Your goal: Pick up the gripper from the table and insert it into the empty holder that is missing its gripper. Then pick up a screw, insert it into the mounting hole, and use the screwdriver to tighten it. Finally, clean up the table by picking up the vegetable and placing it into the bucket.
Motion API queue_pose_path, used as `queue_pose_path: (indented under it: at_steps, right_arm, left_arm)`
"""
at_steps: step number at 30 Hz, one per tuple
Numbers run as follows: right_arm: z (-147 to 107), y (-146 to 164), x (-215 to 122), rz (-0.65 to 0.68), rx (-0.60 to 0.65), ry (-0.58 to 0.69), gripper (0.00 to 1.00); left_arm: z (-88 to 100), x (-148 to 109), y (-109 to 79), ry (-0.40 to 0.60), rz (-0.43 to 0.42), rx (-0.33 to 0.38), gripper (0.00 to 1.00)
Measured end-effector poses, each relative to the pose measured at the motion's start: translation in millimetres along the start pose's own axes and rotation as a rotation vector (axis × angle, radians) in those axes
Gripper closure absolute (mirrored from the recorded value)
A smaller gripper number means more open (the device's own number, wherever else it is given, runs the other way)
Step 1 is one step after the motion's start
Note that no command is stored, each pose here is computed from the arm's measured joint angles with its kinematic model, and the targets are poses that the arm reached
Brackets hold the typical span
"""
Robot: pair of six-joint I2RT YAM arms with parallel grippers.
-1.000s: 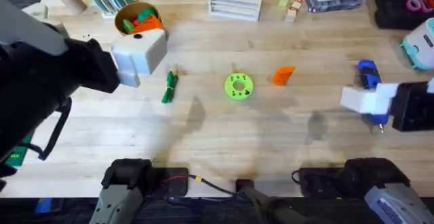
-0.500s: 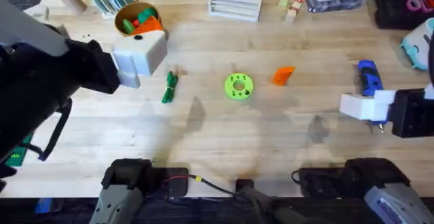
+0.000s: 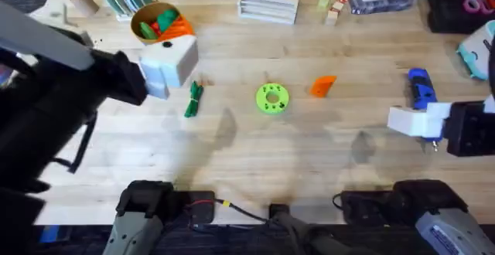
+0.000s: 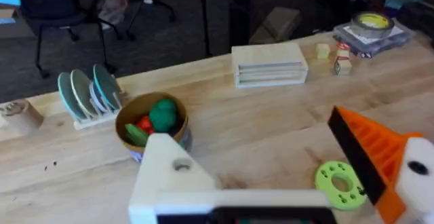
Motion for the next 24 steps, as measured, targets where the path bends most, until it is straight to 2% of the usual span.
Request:
queue_pose_path:
  at_steps: [6, 11, 19, 24]
  right_arm:
    - [0, 0, 0, 0.0, 0.0, 0.0, 0.01]
    - [0, 0, 0, 0.0, 0.0, 0.0, 0.01]
    - [0, 0, 0, 0.0, 0.0, 0.0, 0.01]
    - [0, 0, 0, 0.0, 0.0, 0.0, 0.009]
  left_arm:
    - [-17.7, 8, 2.1, -0.157, -0.017, 0.036, 0.008]
    - [-42.4, 17, 2.8, -0.255, -0.046, 0.061, 0.009]
    - [-77.2, 25, -0.4, -0.368, -0.111, 0.1, 0.008]
    - [-93.3, 26, -2.8, -0.391, -0.141, 0.113, 0.008]
Point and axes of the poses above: each hand's point on the last joint's axis, 136 mm out from that joint toward the fingers, its own x axis out along the fingers, its own y axis along the line the jaws close on, z = x × y, the point moved 4 cm from there along -x, back along the fingers, and after that the axes turned 9 degrees about -x, right-handed, at the moved point
